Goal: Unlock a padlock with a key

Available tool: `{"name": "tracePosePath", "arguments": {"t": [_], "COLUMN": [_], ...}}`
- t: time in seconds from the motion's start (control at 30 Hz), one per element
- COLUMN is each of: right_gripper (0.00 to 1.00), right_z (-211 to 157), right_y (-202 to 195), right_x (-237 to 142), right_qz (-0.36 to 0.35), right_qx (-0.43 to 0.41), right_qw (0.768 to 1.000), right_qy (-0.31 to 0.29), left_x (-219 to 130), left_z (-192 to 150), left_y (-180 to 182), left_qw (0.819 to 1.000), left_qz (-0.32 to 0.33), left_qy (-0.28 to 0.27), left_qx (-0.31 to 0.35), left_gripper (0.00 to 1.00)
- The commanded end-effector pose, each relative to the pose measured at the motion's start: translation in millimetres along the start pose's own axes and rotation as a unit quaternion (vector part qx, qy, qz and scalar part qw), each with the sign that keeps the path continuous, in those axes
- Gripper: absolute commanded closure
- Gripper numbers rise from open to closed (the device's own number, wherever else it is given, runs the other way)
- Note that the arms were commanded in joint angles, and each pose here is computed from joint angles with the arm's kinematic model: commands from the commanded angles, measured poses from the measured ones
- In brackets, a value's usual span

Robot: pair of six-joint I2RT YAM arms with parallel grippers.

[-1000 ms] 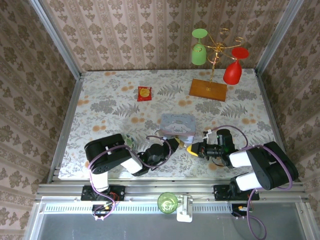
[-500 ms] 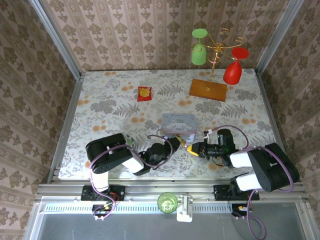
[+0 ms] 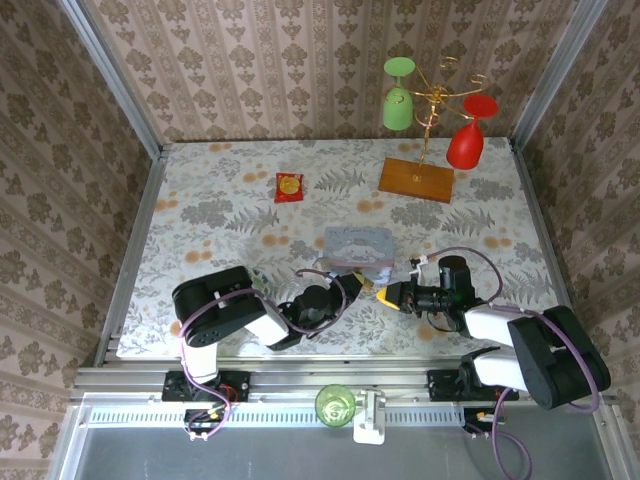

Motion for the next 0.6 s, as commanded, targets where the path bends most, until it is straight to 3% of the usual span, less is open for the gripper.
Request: {"name": "tracePosePath", "arguments": {"t": [0.0, 0.57], "right_gripper": [1.00, 1.00], "right_z": [0.8, 3.8], "right_y": [-4.8, -10.8], "right_x": [-0.3, -3.3], "right_qz": [-0.004, -0.016], "right_qx": [0.003, 0.009], "right_qw": [1.000, 1.000], "right_qy": [0.001, -0.010], "left_x": [0.8, 2.7], "left_z": [2.1, 1.6], "left_y": [-15.9, -20.2], "left_qw": [0.999, 0.999], "left_qz": [-0.041, -0.048], "left_qy": [-0.006, -0.004], "left_qx": [-0.016, -0.019], "left_gripper": [1.00, 1.00]}}
Point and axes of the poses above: each hand's point on the last joint's axis, 136 mm out from that joint toward the fingers, its own x axis out along the fingers, its own y axis along the line the jaws close on, z = x × y, the point moved 9 cm from there along -x, back along the fingers, and after that the axes turned 6 degrees about x, right-handed, at the moved point
